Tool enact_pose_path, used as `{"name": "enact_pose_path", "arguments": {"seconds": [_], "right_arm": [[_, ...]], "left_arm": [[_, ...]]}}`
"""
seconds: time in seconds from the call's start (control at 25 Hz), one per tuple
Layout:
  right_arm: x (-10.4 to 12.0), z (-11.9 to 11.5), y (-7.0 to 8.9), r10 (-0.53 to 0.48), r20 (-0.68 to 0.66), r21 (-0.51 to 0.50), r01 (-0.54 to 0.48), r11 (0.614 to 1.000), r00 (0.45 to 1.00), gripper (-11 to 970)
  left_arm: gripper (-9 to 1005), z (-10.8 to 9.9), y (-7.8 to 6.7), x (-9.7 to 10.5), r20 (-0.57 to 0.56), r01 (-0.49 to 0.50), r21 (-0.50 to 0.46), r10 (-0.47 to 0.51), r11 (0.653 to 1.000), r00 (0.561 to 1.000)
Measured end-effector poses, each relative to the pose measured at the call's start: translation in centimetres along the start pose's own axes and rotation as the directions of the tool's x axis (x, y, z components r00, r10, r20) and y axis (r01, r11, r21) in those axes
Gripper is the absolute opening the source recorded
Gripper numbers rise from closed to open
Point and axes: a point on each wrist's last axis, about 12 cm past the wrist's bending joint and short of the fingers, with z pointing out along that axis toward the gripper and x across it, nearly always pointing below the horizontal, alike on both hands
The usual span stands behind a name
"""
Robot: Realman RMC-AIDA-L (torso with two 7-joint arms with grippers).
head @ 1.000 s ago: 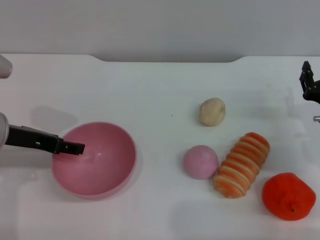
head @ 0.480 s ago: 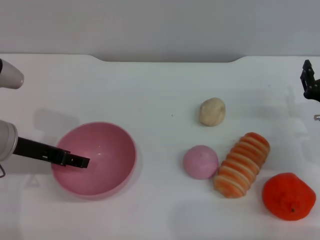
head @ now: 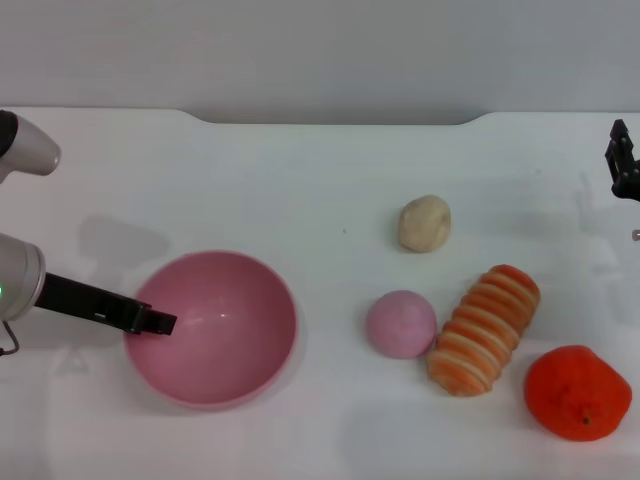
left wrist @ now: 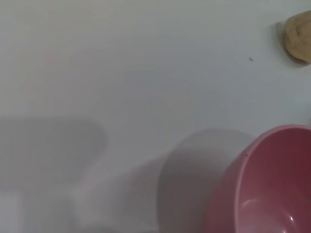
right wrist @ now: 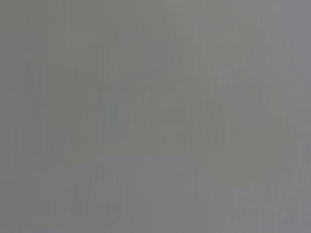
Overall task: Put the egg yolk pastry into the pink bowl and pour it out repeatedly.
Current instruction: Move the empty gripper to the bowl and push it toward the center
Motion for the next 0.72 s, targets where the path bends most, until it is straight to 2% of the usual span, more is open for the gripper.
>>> {"name": "enact_pose_path", "arguments": {"seconds": [0.4, 0.6, 0.72], "right_arm": [[-0.1, 0.0, -0.2, -0.006, 0.002, 0.003, 0.006, 1.0, 1.0, 463], [-0.3, 0.4, 0.0, 0.0, 0.011, -0.004, 0.0, 1.0, 1.0, 462], [-0.8, 1.2, 0.4, 0.111, 0.018, -0.018, -0.11, 0.994, 0.994, 462]], "left_arm": [[19, -0.4, 0.2, -0.2, 0.021, 0.051, -0.005, -0.051, 0.999, 0.999], [3, -1.2, 0.8, -0.5, 0.077, 0.094, -0.003, -0.093, 0.996, 0.993], [0, -2.0, 1.2, -0.6, 0.143, 0.136, 0.033, -0.139, 0.99, 0.98]]}}
